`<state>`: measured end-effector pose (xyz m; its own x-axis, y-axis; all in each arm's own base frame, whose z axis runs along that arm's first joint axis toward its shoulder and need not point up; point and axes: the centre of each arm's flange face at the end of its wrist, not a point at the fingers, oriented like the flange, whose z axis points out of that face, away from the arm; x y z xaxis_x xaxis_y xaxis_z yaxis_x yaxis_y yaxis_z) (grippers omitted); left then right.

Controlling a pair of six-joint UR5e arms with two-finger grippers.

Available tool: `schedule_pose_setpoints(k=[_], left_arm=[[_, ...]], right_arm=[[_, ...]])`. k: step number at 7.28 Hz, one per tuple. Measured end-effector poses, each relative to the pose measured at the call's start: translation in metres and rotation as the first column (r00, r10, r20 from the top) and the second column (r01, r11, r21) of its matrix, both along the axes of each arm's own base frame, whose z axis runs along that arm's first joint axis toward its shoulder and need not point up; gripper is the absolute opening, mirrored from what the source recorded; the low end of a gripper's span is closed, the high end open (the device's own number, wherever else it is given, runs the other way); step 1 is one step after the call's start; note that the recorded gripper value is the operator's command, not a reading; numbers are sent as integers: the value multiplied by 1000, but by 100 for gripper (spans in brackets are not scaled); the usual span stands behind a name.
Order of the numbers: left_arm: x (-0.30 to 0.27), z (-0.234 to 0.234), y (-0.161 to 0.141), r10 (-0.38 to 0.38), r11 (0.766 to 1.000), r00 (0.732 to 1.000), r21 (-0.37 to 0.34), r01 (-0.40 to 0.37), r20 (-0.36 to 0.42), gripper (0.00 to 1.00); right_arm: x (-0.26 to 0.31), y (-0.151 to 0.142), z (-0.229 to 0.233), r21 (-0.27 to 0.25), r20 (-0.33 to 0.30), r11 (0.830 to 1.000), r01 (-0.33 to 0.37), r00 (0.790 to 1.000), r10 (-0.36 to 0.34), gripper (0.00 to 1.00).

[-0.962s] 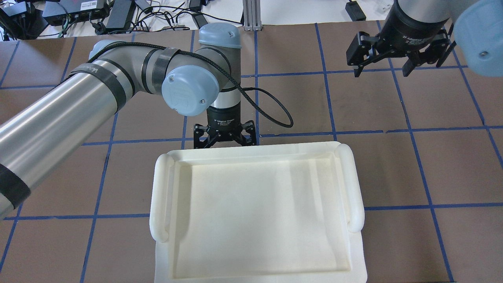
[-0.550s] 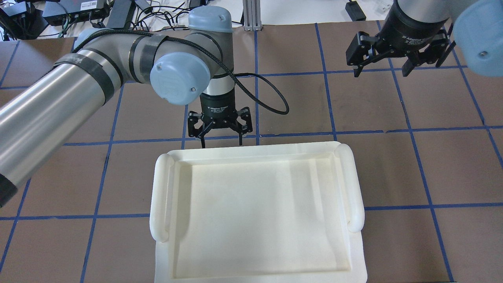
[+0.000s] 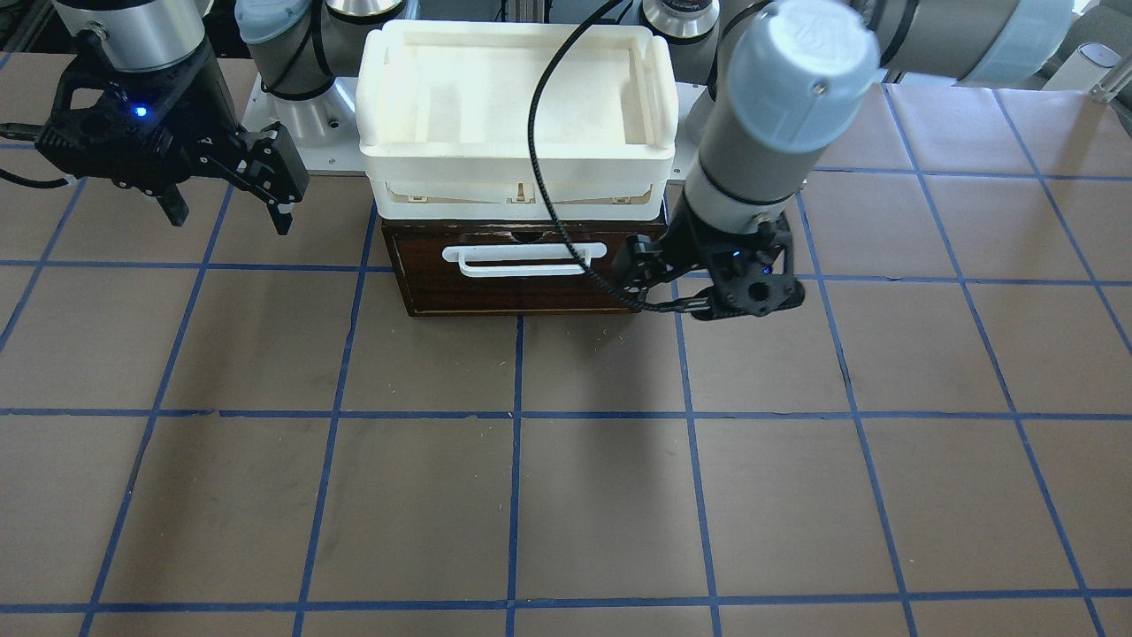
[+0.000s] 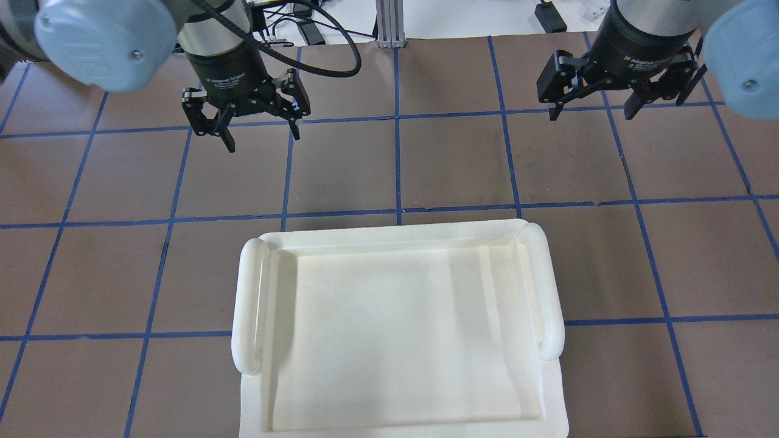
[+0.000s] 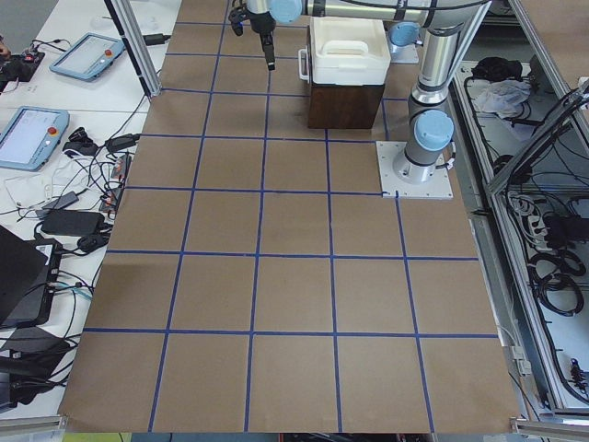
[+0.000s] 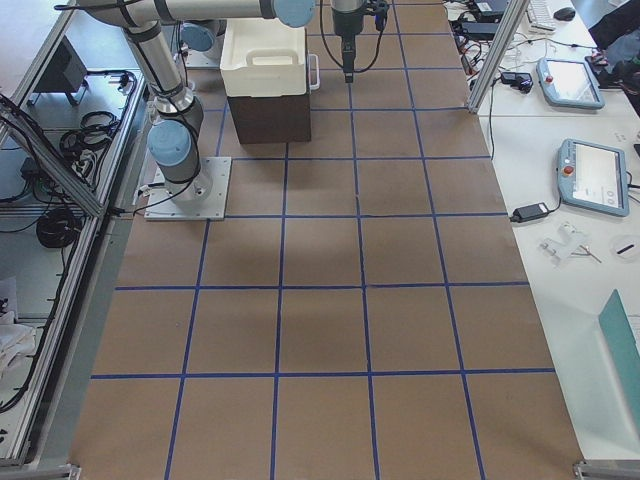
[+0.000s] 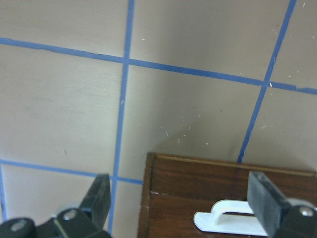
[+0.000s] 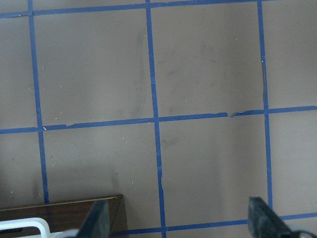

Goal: Put scissors in drawer and close it

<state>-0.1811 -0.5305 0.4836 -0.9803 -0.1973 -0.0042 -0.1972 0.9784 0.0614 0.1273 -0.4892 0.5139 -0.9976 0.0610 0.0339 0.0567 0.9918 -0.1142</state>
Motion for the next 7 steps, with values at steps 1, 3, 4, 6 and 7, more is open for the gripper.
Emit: schedule_pose_setpoints(k=[1, 3, 4, 6, 7], left_arm=[[10, 24, 18, 9, 999, 1000, -36, -9, 2, 100], [23, 48, 51, 1, 997, 1000, -78, -1, 0, 100], [35, 51, 58, -10, 996, 1000, -88, 9, -5, 100], [56, 52, 60, 1, 995, 1000, -95, -2, -9, 100], [59, 51, 58, 4, 995, 1000, -97, -5, -10, 100]], right_arm=[[0, 0, 0, 1, -1, 1000, 0, 1000, 0, 100], [0, 0, 0, 0, -2, 1000, -2, 1000, 2, 100], [0, 0, 0, 0, -3, 1000, -6, 1000, 6, 100], [0, 0, 0, 1, -4, 1000, -11, 1000, 11, 100], [-1, 0, 0, 1, -5, 1000, -11, 1000, 11, 100]])
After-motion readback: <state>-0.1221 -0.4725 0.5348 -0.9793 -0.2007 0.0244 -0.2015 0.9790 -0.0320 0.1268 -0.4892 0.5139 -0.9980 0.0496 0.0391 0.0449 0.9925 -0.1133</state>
